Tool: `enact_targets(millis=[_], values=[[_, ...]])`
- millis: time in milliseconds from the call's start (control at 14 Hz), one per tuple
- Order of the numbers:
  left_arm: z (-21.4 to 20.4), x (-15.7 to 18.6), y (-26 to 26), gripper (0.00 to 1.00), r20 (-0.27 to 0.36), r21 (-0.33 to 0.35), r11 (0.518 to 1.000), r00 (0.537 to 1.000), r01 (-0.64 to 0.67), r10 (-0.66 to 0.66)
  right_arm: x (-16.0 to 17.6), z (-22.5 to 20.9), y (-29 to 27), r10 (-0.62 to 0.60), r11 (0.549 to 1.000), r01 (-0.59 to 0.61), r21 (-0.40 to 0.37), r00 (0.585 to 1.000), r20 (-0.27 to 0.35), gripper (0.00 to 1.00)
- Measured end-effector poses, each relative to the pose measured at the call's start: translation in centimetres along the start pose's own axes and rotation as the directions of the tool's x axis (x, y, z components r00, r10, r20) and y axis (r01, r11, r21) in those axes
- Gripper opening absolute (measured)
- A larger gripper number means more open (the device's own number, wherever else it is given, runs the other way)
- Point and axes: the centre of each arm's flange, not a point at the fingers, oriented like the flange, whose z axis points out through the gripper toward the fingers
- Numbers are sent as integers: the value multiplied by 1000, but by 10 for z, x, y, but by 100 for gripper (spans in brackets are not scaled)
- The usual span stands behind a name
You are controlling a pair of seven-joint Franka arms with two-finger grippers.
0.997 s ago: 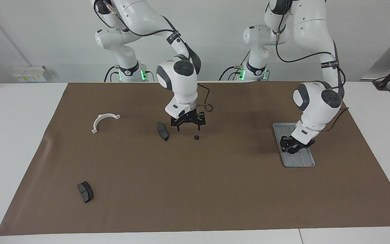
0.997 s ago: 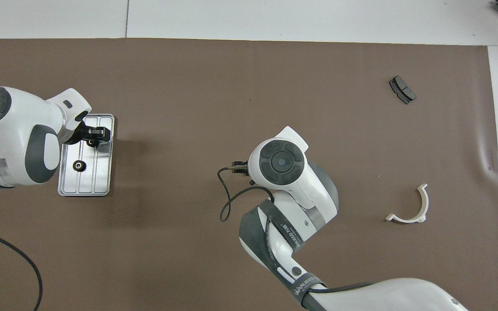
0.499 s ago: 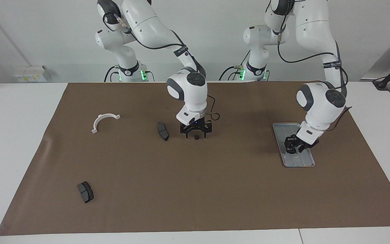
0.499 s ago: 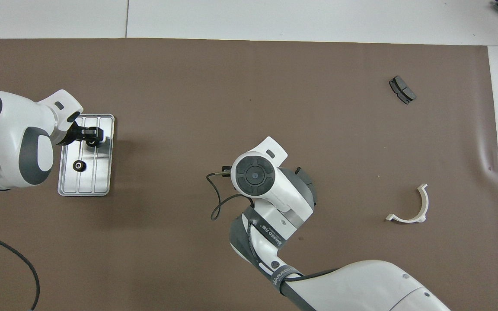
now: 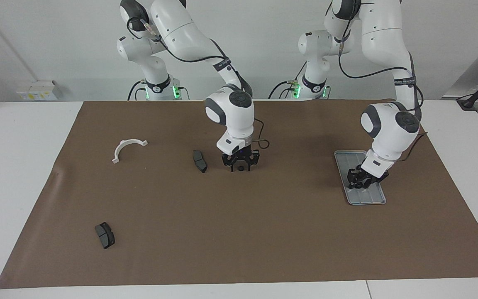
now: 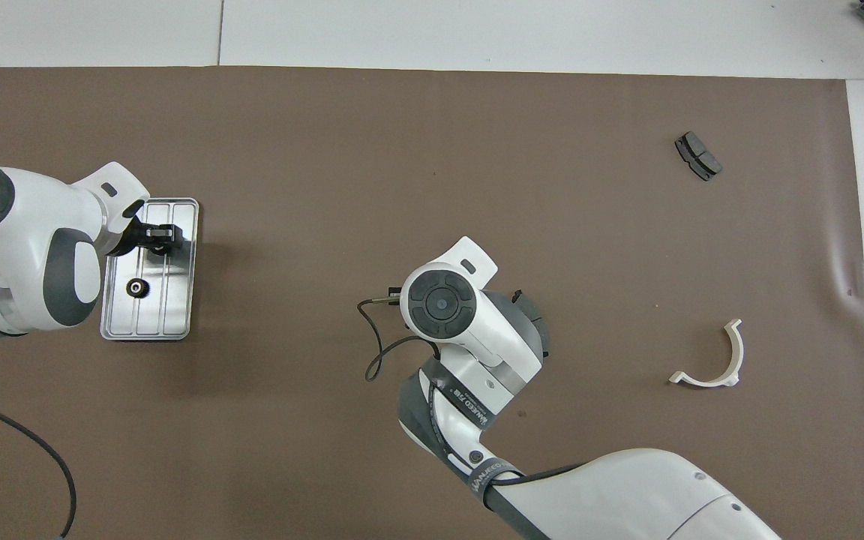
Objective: Place bearing gear from tray to pile
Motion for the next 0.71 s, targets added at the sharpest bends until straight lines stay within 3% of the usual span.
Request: enact_targets(millis=[71,214,427,712], values=[[0,0,0,52,-1,0,1000,1000,0,0,0,0,0,0,1000,0,0,1000,0,24],[-2,0,1,35,-3,0,1000,1000,-1,1,2,-1,2,4,1000,-4,0,1000,-2,24],[-2,0,1,35,-3,0,1000,1000,-1,1,28,-14,25,56,998,-55,8,998,-30,24],[-16,11,7,35,21,-8,1000,1000,2,-2,78,-28,101,137,991,-137,3,988,-64,24]])
